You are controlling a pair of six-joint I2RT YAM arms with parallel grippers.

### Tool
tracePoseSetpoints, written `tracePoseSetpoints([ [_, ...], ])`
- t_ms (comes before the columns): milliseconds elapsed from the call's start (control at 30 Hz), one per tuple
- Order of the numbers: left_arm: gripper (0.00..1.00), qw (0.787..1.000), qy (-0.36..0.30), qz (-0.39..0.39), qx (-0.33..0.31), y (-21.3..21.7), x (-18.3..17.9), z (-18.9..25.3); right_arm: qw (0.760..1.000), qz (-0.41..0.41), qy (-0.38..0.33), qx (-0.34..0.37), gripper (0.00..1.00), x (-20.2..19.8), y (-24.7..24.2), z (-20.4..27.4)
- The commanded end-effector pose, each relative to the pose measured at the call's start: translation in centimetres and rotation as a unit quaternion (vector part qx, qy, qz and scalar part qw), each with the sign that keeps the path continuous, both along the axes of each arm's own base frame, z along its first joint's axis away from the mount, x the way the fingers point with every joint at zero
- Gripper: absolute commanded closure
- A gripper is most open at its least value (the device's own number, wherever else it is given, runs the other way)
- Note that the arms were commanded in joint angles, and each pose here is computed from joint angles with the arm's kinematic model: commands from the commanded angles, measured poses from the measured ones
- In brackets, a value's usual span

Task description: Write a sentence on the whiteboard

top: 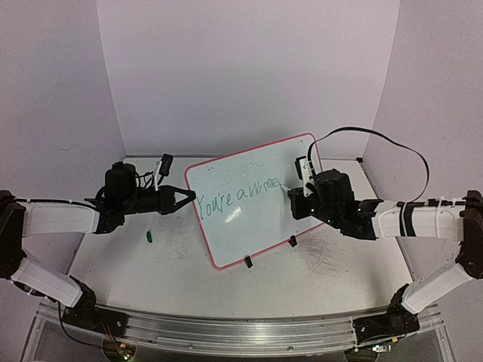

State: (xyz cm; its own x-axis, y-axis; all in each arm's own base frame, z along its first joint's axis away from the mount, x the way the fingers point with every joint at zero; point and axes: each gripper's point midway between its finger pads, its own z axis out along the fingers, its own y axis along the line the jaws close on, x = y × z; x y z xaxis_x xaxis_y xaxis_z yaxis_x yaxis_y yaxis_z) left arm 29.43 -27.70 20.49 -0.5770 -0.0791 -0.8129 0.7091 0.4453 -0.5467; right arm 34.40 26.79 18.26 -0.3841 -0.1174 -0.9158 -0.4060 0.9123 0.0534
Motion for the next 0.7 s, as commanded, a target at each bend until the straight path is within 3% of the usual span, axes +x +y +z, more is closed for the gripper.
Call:
tracePoseSetpoints([
  [0,1.00,0.999,-0.038,0.001,0.000,0.2,0.2,2.0,0.999,-0.007,-0.030,0.021,1.00,1.4,0.8,2.6],
  [467,1.00,0.999,-0.037,0.003,0.003,0.3,0.2,1.8,0.997,-0.062,-0.046,0.031,1.00,2.8,-0.4,4.1],
  [667,1.00,0.999,-0.040,0.006,0.006,0.4,0.4,1.8,0.994,-0.009,-0.081,0.068,1.00,0.1,-0.8,7.9],
])
